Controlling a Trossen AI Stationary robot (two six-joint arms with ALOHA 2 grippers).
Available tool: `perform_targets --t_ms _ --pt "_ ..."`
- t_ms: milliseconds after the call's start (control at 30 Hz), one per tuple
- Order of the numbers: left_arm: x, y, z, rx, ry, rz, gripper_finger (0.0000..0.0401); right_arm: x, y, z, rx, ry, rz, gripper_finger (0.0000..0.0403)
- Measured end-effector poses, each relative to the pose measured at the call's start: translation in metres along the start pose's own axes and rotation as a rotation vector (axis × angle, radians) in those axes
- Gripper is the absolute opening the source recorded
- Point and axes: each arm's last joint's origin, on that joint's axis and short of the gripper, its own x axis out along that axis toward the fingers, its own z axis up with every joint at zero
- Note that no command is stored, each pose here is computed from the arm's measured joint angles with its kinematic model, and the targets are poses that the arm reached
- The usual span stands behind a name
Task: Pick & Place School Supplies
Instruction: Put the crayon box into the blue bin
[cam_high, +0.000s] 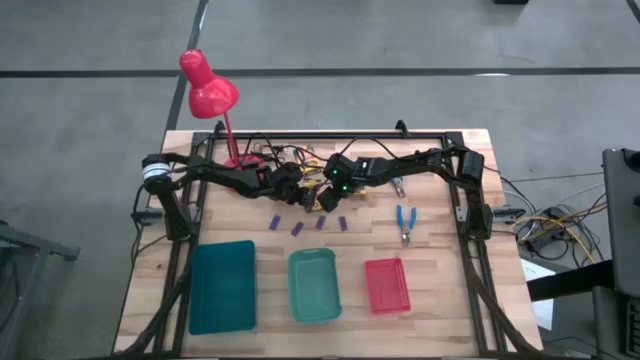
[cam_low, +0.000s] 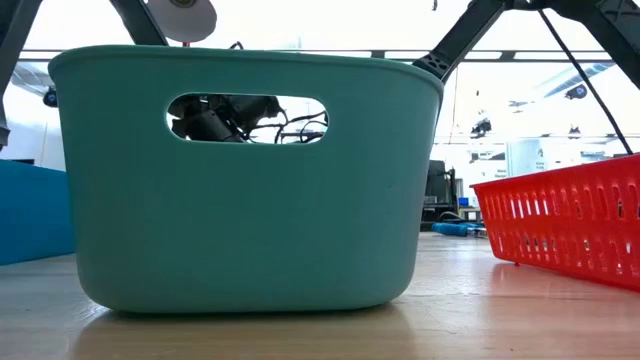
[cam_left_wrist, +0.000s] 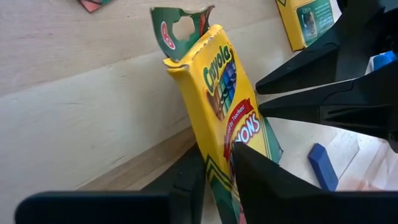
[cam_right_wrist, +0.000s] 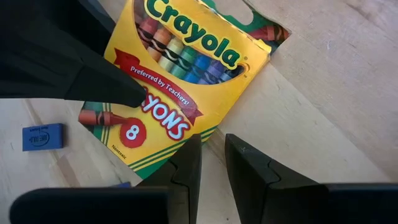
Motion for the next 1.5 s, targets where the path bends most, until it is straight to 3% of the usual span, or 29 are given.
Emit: perform_targets --t_ms 933,1300,1500 --pt "0.0 0.0 0.0 -0.021 -0.001 0.006 0.0073 -0.009 0.004 0.005 -0.004 -0.046 0.009 0.0068" --pt "0.0 0.0 0.0 -0.02 -0.001 0.0 0.0073 -0.038 0.01 0.009 -0.003 -0.056 -0.012 0.0068" --pt "0.0 0.0 0.0 -0.019 -0.001 -0.001 0.0073 -0.069 0.018 0.013 -0.015 -0.148 -0.086 0.0068"
